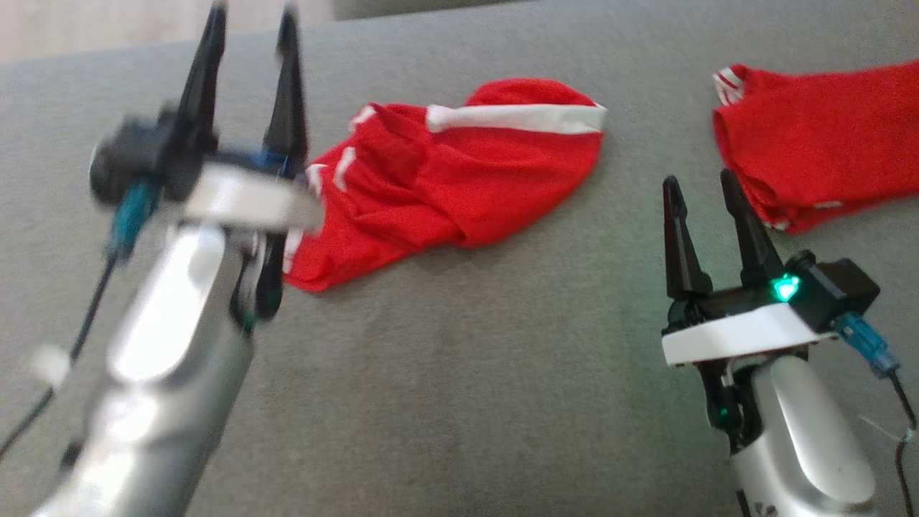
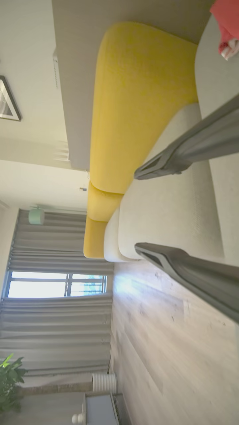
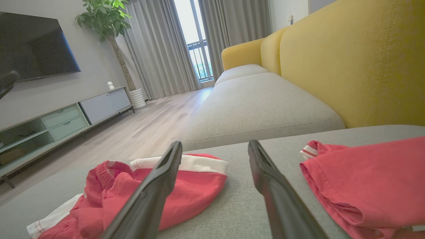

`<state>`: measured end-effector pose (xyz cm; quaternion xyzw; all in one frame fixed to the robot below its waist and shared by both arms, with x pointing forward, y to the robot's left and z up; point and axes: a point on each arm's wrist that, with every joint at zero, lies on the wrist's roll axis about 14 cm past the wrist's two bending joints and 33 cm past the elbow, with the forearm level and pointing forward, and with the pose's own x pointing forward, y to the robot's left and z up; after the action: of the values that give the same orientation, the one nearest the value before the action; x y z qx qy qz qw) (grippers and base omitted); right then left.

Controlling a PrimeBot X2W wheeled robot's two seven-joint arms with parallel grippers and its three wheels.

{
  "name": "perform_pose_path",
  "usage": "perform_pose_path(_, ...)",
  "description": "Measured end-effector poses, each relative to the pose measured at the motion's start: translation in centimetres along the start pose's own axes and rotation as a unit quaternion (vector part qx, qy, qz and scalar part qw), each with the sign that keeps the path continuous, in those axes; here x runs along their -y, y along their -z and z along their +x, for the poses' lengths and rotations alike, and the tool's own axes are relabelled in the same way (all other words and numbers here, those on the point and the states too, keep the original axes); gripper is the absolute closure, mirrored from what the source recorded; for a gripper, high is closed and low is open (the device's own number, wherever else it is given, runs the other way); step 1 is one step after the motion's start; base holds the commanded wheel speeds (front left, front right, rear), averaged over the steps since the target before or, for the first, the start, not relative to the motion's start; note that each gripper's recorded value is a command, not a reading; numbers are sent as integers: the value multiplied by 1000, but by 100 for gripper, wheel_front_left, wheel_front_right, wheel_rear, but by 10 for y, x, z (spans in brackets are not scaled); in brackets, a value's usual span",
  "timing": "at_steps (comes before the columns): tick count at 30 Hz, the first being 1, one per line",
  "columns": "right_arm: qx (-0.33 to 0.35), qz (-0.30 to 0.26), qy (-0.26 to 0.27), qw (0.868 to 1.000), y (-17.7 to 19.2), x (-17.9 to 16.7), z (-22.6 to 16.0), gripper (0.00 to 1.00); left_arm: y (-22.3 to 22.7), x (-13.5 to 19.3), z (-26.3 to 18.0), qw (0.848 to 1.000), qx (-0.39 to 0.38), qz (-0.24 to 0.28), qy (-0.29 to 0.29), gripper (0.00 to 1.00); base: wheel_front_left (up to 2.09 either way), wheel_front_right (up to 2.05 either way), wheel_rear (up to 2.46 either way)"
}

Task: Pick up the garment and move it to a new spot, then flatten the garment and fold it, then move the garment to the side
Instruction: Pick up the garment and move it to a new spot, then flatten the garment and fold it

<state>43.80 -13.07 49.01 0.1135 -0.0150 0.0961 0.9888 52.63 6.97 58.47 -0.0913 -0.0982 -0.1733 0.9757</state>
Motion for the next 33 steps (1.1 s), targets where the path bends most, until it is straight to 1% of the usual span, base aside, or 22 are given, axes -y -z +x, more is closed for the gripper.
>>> perform_pose_path(3,-1,4,-14,1000,1,-12,-1,0,12,-27,-45,999,-24,15,-36,0,0,0,0)
perform_pose_path(8,1,7,-44,999,-2,-34,1,0,26,-55,-110,994,-53,10,-96,0,0,0,0)
perform_pose_path(11,2,8,-55,998,-2,-43,-1,0,31,-62,-139,990,-62,-3,-127,0,0,0,0)
perform_pose_path(14,-4,9,-61,998,1,-48,-3,0,41,-57,-159,987,-75,-11,-141,0,0,0,0)
perform_pose_path(16,-7,9,-63,998,3,-50,-4,0,43,-54,-165,985,-73,-29,-153,0,0,0,0)
perform_pose_path(18,-8,6,-66,998,4,-51,-4,0,43,-50,-166,985,-69,-35,-151,0,0,0,0)
perform_pose_path(27,-16,2,-73,997,10,-55,-2,0,37,-52,-163,986,-54,-30,-153,0,0,0,0)
perform_pose_path(31,-22,-6,-90,996,14,-66,0,0,36,-53,-165,986,-51,-32,-153,0,0,0,0)
perform_pose_path(33,-25,-13,-108,994,17,-77,2,0,34,-58,-167,985,-48,-31,-164,0,0,0,0)
